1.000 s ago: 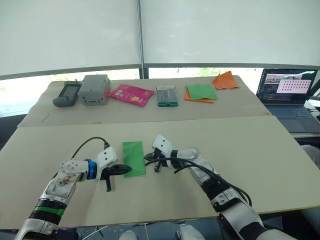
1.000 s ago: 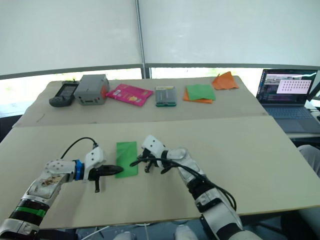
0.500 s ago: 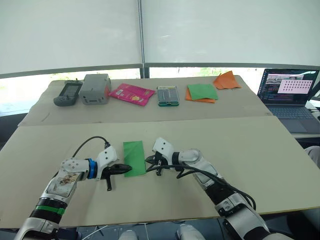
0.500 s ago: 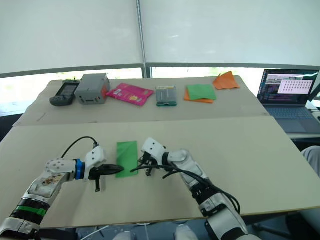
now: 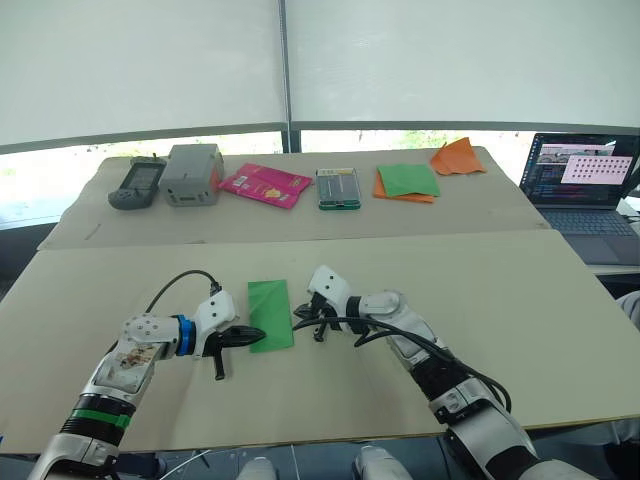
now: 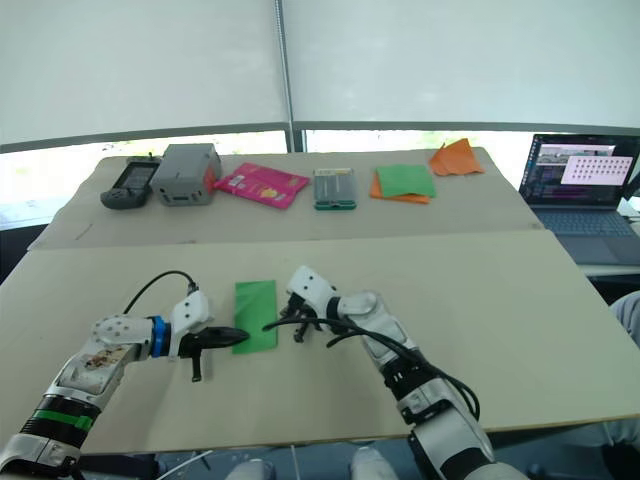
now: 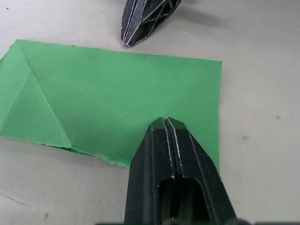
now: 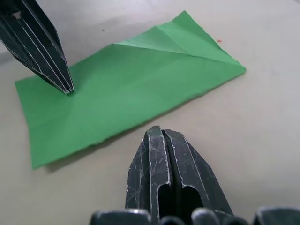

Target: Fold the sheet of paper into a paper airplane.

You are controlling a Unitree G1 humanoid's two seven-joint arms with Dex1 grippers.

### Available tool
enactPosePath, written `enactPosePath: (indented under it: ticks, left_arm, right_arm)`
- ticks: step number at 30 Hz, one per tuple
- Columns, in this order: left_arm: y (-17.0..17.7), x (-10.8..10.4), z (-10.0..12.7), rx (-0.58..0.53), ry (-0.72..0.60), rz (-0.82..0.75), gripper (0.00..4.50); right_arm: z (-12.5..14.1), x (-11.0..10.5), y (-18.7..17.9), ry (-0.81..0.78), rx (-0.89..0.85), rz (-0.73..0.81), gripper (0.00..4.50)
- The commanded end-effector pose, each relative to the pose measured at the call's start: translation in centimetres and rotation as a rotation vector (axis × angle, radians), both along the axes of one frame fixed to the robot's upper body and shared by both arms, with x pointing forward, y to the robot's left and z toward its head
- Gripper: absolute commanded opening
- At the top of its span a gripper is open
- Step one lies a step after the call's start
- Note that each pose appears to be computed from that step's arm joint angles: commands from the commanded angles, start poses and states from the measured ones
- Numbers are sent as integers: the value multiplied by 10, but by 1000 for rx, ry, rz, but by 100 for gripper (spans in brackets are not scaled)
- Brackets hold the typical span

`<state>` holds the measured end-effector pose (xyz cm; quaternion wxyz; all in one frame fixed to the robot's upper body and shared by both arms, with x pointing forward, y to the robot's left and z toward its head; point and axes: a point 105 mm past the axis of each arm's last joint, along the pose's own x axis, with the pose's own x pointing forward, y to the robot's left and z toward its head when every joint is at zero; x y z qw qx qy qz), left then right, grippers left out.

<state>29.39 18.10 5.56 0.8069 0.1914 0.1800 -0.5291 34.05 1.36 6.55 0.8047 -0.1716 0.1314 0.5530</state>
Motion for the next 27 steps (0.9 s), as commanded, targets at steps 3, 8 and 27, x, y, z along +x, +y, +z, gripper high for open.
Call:
enactPosePath:
  ticks: [3, 8, 27]
  left_arm:
    - [8, -6, -18, 46, 68, 34, 0]
    - [8, -7, -18, 44, 68, 37, 0]
    - [9, -8, -17, 46, 66, 41, 0]
  right_arm:
    - [25, 5, 11, -49, 70, 20, 2]
    - [23, 4, 13, -47, 64, 31, 2]
    - [-23, -16, 5, 56, -30, 69, 2]
